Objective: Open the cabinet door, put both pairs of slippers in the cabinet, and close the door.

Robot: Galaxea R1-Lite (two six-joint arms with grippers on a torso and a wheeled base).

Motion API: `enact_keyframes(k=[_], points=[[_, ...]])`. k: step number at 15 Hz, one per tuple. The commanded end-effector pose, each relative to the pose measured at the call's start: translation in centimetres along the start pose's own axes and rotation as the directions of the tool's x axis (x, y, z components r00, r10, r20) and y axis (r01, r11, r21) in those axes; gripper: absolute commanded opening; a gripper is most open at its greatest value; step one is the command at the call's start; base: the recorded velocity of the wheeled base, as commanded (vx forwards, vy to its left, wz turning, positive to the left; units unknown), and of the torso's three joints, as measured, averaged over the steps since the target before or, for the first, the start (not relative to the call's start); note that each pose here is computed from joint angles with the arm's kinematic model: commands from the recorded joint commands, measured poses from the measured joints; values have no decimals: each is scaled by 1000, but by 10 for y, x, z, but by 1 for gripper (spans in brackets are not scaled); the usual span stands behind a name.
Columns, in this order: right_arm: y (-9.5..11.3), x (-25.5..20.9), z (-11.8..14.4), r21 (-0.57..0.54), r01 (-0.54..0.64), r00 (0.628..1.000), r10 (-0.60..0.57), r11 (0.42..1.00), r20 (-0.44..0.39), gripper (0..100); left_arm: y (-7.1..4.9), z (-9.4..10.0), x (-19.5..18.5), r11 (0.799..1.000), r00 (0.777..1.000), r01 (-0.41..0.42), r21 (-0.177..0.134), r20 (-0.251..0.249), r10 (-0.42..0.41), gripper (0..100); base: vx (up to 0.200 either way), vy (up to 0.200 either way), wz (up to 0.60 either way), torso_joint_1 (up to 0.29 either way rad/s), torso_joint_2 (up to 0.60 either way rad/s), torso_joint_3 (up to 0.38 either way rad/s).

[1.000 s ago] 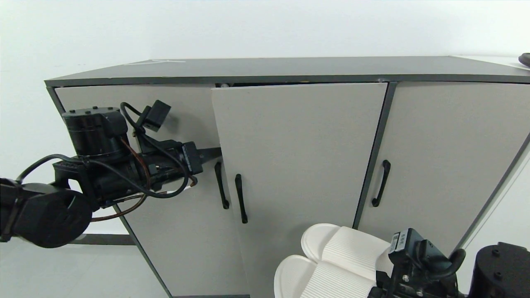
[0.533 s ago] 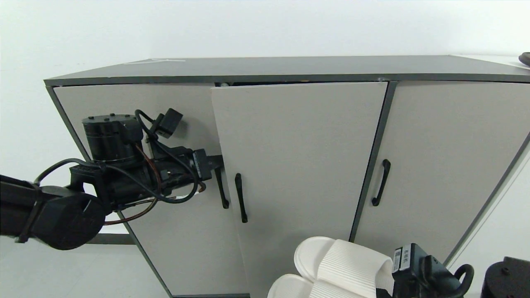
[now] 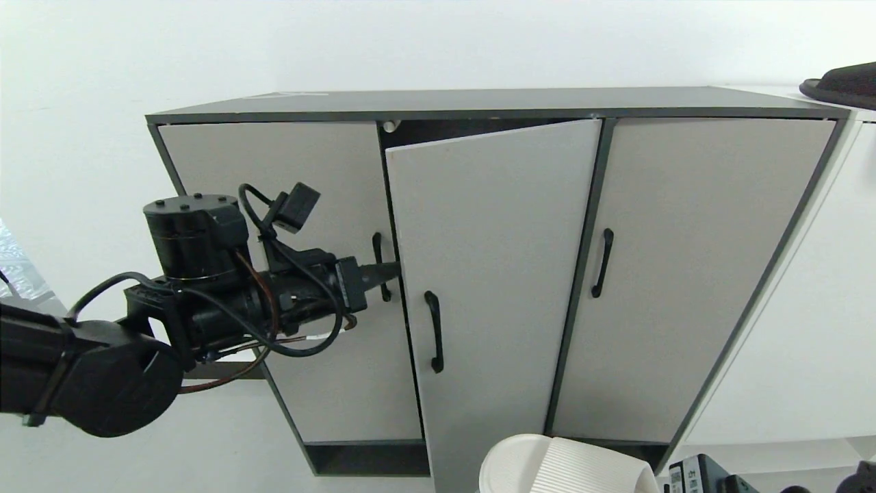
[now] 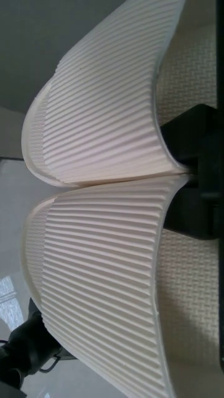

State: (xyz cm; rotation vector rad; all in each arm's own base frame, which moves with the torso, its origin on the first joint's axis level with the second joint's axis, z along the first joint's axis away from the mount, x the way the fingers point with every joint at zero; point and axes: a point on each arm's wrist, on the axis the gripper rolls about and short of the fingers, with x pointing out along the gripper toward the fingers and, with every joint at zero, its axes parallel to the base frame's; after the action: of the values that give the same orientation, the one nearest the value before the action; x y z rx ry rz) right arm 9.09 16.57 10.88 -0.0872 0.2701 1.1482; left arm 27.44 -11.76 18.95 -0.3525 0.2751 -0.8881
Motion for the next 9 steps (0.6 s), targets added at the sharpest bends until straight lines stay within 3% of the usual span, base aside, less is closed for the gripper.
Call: enact_keyframes(k=[1,3,4,6,7,9], points=[[1,-2,0,-1,-3,1000,3,1000,2,0,-38,-17,23,991,990,126,40,-64,-123,0,-200,0,0,-7,-2,2],[1,-2,-2,0,-18,1000,18,1000,-5,0,-65,-32,62,977,974,205,59,-105,-198,0,-200,0,0,5,2,5],[1,-3,-3,0,-19,1000,19,1000,-9,0,-71,-38,71,975,974,207,78,-113,-198,0,-200,0,0,-2,2,2],[1,-4,-5,0,-19,1000,19,1000,-17,0,-83,-43,74,971,982,180,157,-92,-167,0,-200,0,0,-2,0,0],[1,-4,-5,0,-18,1000,18,1000,-17,0,-85,-36,67,971,984,175,160,-68,-166,0,0,0,0,0,0,0],[1,-1,-5,0,-14,1000,14,1000,-21,0,-69,-11,37,981,996,85,176,19,-90,0,0,0,0,0,0,0]])
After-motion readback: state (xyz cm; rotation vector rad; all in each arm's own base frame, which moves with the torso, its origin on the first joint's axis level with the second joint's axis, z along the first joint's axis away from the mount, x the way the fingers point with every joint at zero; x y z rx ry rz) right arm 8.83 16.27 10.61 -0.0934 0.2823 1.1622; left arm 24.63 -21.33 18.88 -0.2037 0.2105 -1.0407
